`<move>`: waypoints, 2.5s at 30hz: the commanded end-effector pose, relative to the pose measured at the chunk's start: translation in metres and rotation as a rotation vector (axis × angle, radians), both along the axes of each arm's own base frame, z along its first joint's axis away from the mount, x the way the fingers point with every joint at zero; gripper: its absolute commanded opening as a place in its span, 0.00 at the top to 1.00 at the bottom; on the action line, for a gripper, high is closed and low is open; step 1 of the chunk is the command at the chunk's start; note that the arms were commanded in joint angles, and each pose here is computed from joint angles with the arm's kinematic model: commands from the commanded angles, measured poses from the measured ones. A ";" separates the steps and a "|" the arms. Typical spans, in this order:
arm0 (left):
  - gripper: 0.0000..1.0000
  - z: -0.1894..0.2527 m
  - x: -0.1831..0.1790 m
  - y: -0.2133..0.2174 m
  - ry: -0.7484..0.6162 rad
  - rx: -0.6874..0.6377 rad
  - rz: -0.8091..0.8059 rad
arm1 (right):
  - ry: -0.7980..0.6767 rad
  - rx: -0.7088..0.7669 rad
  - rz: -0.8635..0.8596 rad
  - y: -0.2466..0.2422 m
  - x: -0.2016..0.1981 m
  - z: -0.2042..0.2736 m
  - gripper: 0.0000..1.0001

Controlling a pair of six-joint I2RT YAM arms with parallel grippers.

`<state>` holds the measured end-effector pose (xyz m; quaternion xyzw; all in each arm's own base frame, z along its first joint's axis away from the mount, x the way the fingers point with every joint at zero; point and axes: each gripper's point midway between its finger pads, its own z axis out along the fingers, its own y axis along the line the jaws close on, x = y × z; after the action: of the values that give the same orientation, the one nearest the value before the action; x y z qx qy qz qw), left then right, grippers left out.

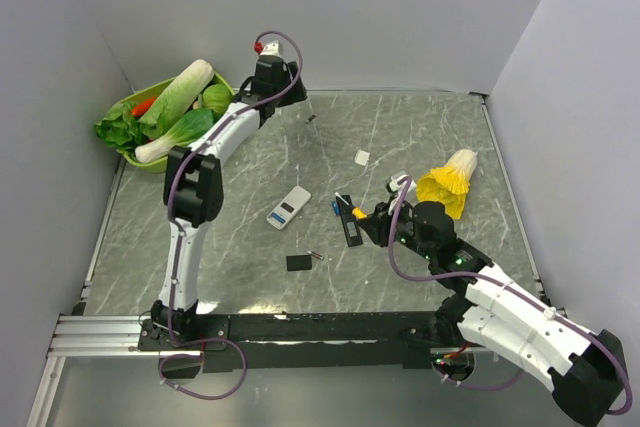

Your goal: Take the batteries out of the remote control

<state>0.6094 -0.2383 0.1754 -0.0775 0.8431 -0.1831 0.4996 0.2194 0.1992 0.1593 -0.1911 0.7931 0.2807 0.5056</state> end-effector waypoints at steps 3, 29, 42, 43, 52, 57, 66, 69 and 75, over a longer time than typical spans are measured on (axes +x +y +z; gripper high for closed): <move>0.35 -0.009 0.039 -0.029 -0.075 -0.204 -0.034 | -0.061 0.074 0.037 0.008 -0.001 0.025 1.00; 0.26 -0.082 0.098 -0.011 -0.067 -0.682 0.029 | -0.157 0.120 0.027 -0.003 -0.010 0.072 1.00; 0.26 -0.060 0.083 -0.010 -0.065 -0.680 -0.059 | -0.143 0.112 0.033 0.000 -0.008 0.064 1.00; 0.25 -0.053 0.081 -0.008 -0.076 -0.669 -0.062 | -0.145 0.114 0.036 0.000 -0.009 0.065 1.00; 0.23 0.059 0.055 0.020 -0.240 -0.588 -0.085 | -0.136 0.126 0.061 0.001 -0.016 0.066 1.00; 0.23 0.090 0.017 0.008 -0.175 -0.539 -0.174 | -0.148 0.124 0.055 -0.003 -0.019 0.069 1.00; 0.02 0.039 -0.113 0.012 0.101 -0.084 -0.216 | -0.182 0.127 0.059 -0.012 -0.030 0.075 1.00; 0.01 0.014 -0.164 0.018 0.211 0.082 -0.217 | -0.188 0.129 0.063 -0.016 -0.035 0.074 1.00; 0.01 -0.025 -0.230 0.023 0.398 0.350 -0.273 | -0.217 0.152 0.077 -0.019 -0.043 0.081 1.00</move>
<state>0.4276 -0.2452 0.1775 0.0354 0.9107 -0.1930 0.3636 0.1814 0.1816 0.2278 -0.2066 0.7197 0.3277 0.5761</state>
